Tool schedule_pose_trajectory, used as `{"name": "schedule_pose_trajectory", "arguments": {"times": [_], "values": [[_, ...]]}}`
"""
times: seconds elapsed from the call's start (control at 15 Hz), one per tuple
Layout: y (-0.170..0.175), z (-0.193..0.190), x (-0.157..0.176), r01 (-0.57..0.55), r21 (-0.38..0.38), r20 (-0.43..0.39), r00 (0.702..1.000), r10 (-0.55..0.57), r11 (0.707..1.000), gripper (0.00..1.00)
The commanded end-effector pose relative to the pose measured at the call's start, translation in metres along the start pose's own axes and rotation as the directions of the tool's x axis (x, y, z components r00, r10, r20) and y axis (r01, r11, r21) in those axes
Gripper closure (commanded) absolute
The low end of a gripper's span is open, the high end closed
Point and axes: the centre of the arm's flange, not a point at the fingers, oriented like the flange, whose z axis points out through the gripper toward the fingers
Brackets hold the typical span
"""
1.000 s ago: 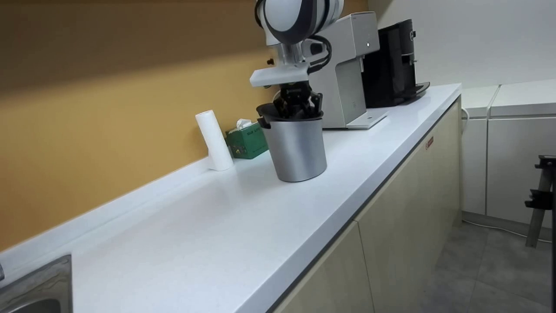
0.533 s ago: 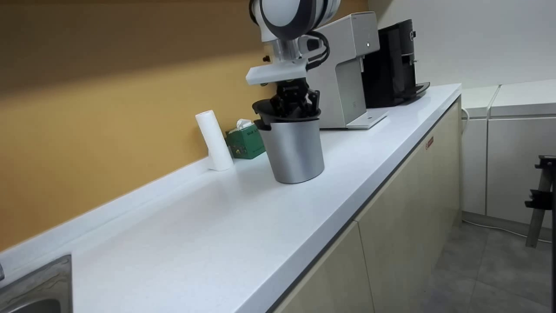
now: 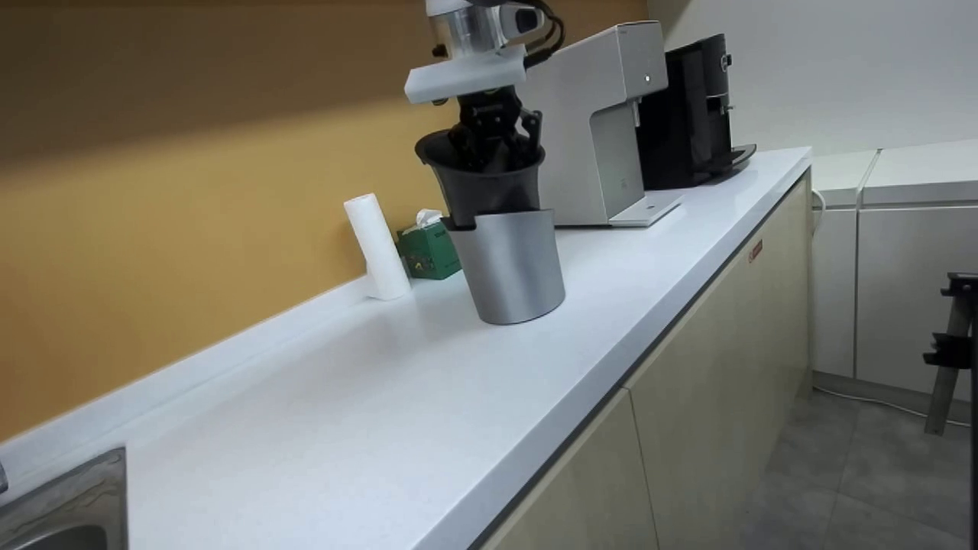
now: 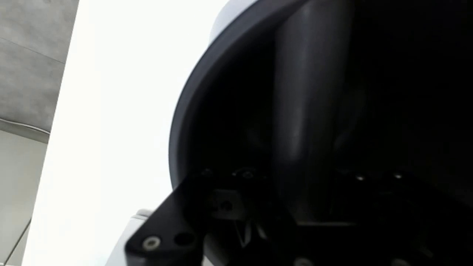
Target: Remove the black bin from the silver bin
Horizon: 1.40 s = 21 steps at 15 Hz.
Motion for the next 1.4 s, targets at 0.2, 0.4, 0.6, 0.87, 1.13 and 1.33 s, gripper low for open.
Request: {"name": "schedule_pose_trajectory", "arguments": {"times": [0.2, 0.4, 0.6, 0.87, 1.13, 1.33], "values": [[-0.024, -0.069, 0.003, 0.029, -0.009, -0.043, 0.999, -0.029, 1.000, 0.97], [-0.035, -0.099, 0.006, 0.041, -0.005, -0.072, 0.997, -0.041, 0.999, 0.97], [-0.044, -0.133, 0.009, 0.067, 0.001, -0.074, 0.995, -0.066, 0.998, 0.97], [-0.052, -0.171, 0.000, 0.139, -0.005, -0.036, 0.990, -0.140, 0.990, 0.97], [-0.057, -0.179, -0.035, 0.267, -0.044, 0.056, 0.963, -0.265, 0.963, 0.97], [-0.059, -0.171, -0.064, 0.345, -0.057, 0.105, 0.935, -0.338, 0.937, 0.97]]}}
